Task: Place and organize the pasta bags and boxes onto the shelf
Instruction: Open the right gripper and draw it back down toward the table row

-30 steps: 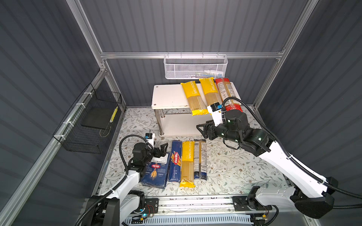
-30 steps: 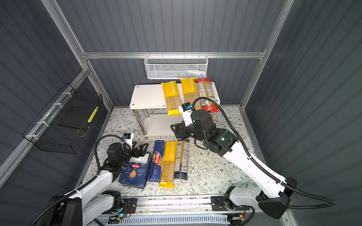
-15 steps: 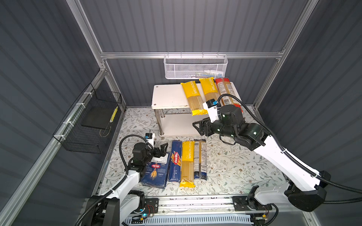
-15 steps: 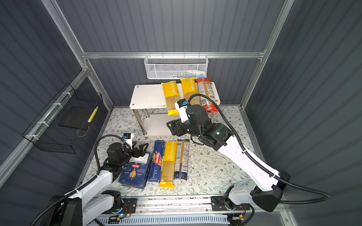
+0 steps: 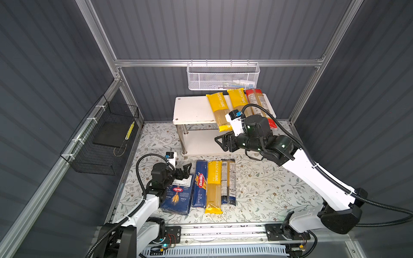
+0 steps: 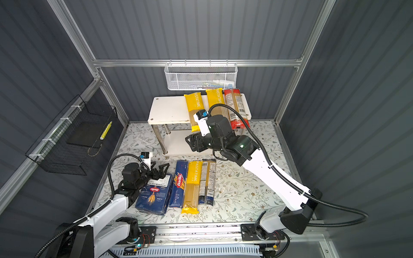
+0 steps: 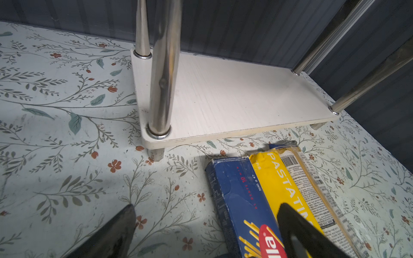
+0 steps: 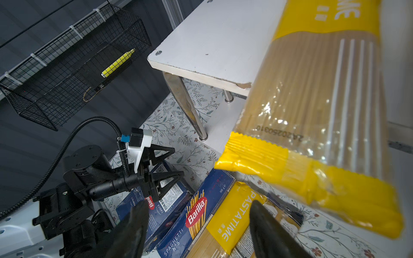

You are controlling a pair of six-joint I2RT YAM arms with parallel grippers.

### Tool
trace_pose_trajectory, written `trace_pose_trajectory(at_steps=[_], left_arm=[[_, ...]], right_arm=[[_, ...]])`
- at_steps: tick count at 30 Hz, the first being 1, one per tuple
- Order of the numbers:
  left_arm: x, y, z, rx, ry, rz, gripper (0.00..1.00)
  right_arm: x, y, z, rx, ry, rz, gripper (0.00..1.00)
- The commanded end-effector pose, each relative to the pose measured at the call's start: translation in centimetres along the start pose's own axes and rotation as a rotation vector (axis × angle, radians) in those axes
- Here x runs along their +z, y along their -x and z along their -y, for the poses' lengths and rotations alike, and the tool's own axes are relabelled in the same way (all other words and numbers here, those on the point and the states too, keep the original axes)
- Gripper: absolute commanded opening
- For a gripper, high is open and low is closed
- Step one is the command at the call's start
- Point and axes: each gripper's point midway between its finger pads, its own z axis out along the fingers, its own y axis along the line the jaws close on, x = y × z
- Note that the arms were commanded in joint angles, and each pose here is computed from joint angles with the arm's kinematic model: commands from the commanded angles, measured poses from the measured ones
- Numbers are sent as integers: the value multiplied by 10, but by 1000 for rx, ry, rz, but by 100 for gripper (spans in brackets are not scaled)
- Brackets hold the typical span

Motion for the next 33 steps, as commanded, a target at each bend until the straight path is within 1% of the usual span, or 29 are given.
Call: trace_pose_trajectory(at_steps=[1,8,14,22,25,28,31,33], left_arm=[[-1,10,3,9,-5,26,100],[0,10,3,8,-6,25,100],[0,10,3,9,-5,24,100],[-1,11,3,10,-1,25,100],[-1,11,3,11,0,28,100],[-2,11,2,12,1,31,100],[-2,10,2,4,4,31,100],[-2,10,2,0,3,27,100]], right_arm=[[-2,16,-9,-35,36,28,73],[15,25,-15,-56,61,14,73],[30,28,-14,-73,54,-9,74],[30,26,-8,-63,41,-25,76],[24,16,-13,-64,68,-50,77],[13,-2,-22,-82,88,-112,78],[3,-26,-21,-95,44,-148,82],[-2,-44,-17,-73,25,-167,89]])
